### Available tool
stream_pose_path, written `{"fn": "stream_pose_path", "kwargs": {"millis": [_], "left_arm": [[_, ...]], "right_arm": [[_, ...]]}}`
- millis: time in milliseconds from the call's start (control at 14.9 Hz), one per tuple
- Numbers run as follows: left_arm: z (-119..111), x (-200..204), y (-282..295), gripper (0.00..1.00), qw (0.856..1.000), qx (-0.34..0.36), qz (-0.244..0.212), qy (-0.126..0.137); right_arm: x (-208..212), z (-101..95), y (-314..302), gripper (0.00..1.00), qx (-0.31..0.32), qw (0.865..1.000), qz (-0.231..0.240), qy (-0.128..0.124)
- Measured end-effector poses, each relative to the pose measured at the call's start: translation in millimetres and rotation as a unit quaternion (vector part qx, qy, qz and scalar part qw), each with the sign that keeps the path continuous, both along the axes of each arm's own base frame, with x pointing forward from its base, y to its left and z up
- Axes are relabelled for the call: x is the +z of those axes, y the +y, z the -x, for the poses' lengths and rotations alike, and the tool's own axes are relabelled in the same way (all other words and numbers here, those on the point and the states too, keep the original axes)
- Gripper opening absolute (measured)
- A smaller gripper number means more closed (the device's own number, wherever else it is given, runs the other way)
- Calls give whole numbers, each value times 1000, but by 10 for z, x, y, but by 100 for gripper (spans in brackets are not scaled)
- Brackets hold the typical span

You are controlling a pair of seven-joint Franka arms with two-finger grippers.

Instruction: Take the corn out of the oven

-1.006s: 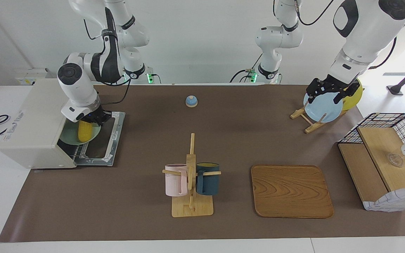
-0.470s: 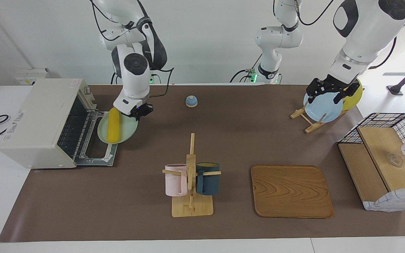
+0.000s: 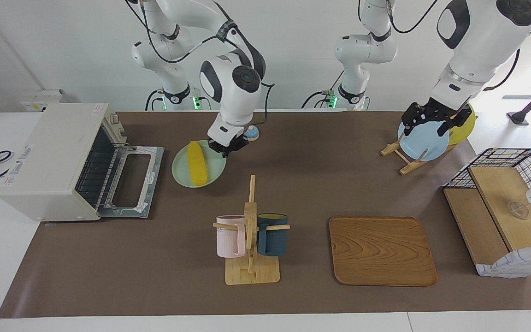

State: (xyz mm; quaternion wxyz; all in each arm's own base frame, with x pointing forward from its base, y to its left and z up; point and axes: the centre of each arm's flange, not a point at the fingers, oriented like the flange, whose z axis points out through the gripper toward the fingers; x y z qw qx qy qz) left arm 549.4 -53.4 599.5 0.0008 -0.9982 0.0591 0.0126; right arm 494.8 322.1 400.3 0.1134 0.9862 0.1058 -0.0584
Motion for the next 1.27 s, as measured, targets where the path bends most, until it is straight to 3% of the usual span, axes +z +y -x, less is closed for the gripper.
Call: {"fn": "stream_pose_path", "kwargs": {"millis": [335, 738, 1073, 1141, 1275], "left_arm": [[0, 0, 0, 100, 1000, 0, 0, 0], [3, -3, 0, 100, 1000, 0, 0, 2], [7, -6, 1, 100, 1000, 0, 0, 3], [7, -6, 1, 100, 1000, 0, 0, 3], [7, -6, 1, 100, 1000, 0, 0, 3]], "right_arm": [[-594, 17, 918, 3, -34, 999, 14, -17], [-937, -65, 868, 3, -55, 998, -15, -27], [-929, -190, 748, 3, -109, 993, -44, -28], [-924, -221, 718, 4, -116, 992, -49, -27], [-917, -242, 710, 15, -120, 991, -55, -29]]}}
